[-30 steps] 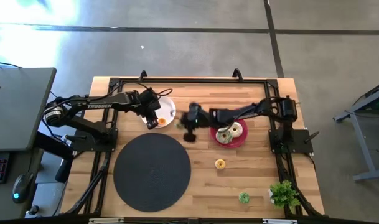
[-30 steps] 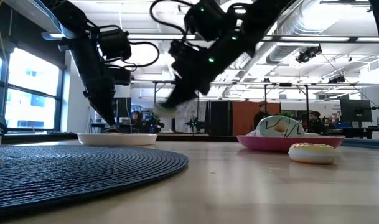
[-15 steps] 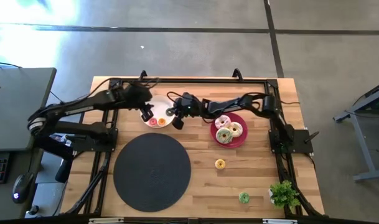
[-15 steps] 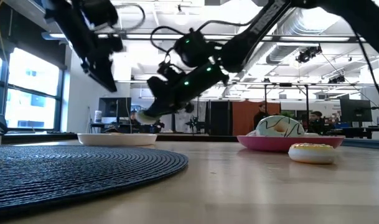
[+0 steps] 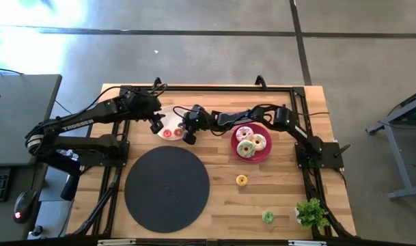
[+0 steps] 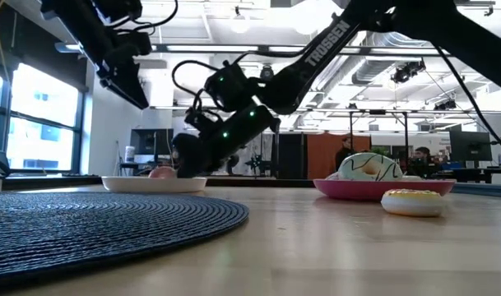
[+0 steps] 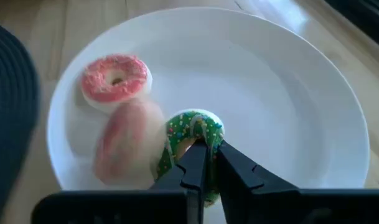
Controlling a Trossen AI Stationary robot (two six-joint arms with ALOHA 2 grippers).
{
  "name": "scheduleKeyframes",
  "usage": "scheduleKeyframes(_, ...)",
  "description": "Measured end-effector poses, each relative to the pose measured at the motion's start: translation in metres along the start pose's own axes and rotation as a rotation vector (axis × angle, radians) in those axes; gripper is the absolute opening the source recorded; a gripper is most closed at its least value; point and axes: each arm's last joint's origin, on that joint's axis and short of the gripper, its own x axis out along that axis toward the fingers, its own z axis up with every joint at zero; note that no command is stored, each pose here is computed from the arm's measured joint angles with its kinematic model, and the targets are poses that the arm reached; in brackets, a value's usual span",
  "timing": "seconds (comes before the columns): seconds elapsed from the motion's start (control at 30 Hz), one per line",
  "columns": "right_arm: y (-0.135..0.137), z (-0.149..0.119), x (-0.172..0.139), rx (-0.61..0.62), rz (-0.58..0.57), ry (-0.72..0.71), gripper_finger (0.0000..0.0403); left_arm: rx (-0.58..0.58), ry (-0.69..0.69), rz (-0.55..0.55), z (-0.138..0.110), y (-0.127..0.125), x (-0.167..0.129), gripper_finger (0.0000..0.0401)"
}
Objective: Pick & Place donuts
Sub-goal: Put the top small green donut on the white plate, then put the small yellow donut on the white plate
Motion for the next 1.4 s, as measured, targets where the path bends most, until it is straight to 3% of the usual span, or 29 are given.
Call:
scheduleKeyframes(0.4,0.0,0.009,-0.002,-0.008,-0.018,-0.005,0.0145,0.005,0.025,0.0,-0.002,0.0,0.002,0.0147)
scheduleKeyframes(0.67,0.013,0.036,-0.022,-0.119,0.0,0.137,0.0178,0.006,0.046,0.001,-0.004,0.0,0.002,0.0147)
scheduleKeyframes(0.93,0.039,0.079,-0.1,-0.225,0.055,0.384,0.0162,0.006,0.047,0.001,-0.004,0.0,0.002,0.0147)
scheduleKeyframes(1.1,0.062,0.085,-0.165,-0.23,0.108,0.595,0.015,0.005,0.046,0.001,-0.004,0.0,0.002,0.0147)
scheduleKeyframes(1.27,0.092,0.076,-0.216,-0.185,0.178,0.802,0.0151,0.005,0.045,0.001,-0.004,0.0,0.002,0.0147)
scheduleKeyframes(1.4,0.123,0.044,-0.227,-0.103,0.257,0.937,0.0153,0.001,0.044,0.001,-0.004,0.0,0.002,0.0147)
